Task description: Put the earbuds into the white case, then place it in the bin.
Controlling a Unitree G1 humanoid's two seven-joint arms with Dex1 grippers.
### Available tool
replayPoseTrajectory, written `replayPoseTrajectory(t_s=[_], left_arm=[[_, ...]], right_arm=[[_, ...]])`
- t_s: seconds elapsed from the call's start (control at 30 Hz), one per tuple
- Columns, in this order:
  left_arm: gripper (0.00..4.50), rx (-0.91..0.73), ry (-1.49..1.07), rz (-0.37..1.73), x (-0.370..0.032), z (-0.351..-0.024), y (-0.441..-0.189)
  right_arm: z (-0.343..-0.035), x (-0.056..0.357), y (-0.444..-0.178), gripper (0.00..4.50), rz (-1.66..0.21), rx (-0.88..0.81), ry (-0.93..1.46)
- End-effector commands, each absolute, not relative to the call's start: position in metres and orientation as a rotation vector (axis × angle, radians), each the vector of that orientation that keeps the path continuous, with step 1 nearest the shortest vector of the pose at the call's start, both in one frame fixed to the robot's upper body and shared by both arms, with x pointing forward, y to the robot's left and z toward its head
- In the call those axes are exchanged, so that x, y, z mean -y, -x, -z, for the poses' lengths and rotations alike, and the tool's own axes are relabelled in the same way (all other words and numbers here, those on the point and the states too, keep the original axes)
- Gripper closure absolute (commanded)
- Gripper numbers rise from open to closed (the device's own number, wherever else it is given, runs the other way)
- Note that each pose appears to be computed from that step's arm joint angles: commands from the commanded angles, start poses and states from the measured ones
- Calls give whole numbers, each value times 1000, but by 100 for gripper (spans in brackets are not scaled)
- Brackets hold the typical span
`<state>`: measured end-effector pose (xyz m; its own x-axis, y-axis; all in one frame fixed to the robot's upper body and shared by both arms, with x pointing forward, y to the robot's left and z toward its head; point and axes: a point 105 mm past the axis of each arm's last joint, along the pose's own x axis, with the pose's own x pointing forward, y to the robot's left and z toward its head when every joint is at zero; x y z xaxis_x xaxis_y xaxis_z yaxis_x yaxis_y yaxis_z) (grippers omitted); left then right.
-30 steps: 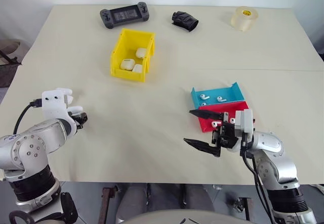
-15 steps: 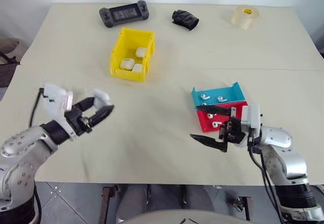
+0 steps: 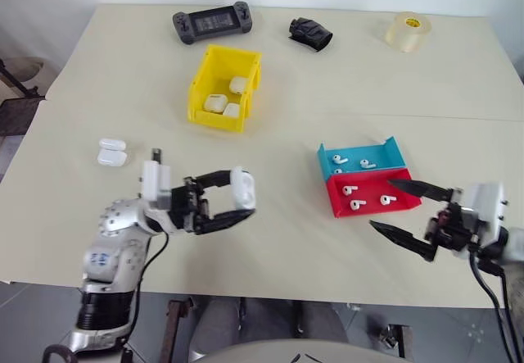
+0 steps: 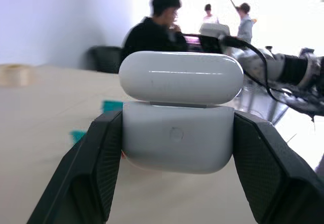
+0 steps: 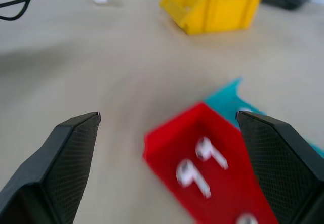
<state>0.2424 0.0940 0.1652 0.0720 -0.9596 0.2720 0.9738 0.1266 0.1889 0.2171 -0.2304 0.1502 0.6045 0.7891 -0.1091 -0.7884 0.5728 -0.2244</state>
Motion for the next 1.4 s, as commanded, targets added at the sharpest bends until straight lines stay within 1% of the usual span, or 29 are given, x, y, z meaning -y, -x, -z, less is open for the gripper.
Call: replayPoseTrajectory(t_s=[0.03, 0.07, 0.1, 0.17, 0.3, 0.4, 0.47, 0.53, 0.67, 0.77, 0.83, 1.03, 1.23, 1.4], left_arm=[[168, 437, 38, 1480, -79, -168, -243], [168, 476, 26, 1466, -71, -167, -246], [168, 505, 68, 1487, -64, -170, -244], [168, 522, 99, 1484, -56, -170, -246], [168, 599, 147, 1560, -44, -171, -247], [168, 619, 149, 1580, -41, -169, -244], [168, 596, 189, 1609, -39, -166, -239], [168, 589, 211, 1634, -37, -164, -232], [168, 566, 270, 1663, -31, -165, -224], [168, 604, 258, 1682, -29, -163, -217], [168, 610, 260, 1669, -27, -163, -219], [168, 606, 244, 1658, -28, -161, -221], [168, 597, 234, 1673, -28, -156, -216], [168, 603, 221, 1671, -30, -157, -217]], right_arm=[[-164, 246, -210, 0, -849, 31, 330], [-163, 255, -208, 0, -816, 19, 341], [-163, 262, -206, 0, -787, 11, 352], [-163, 269, -202, 0, -764, -5, 356], [-164, 271, -191, 0, -799, -88, 391], [-162, 274, -191, 0, -818, -157, 435], [-160, 277, -196, 0, -817, -268, 476], [-159, 277, -201, 0, -829, -338, 512], [-168, 269, -222, 0, -889, -455, 620], [-168, 258, -234, 0, -962, -541, 675], [-168, 254, -242, 0, -985, -575, 717], [-162, 239, -273, 0, -1024, -596, 835], [-151, 232, -285, 0, -1082, -626, 919], [-144, 235, -292, 0, -1114, -646, 973]])
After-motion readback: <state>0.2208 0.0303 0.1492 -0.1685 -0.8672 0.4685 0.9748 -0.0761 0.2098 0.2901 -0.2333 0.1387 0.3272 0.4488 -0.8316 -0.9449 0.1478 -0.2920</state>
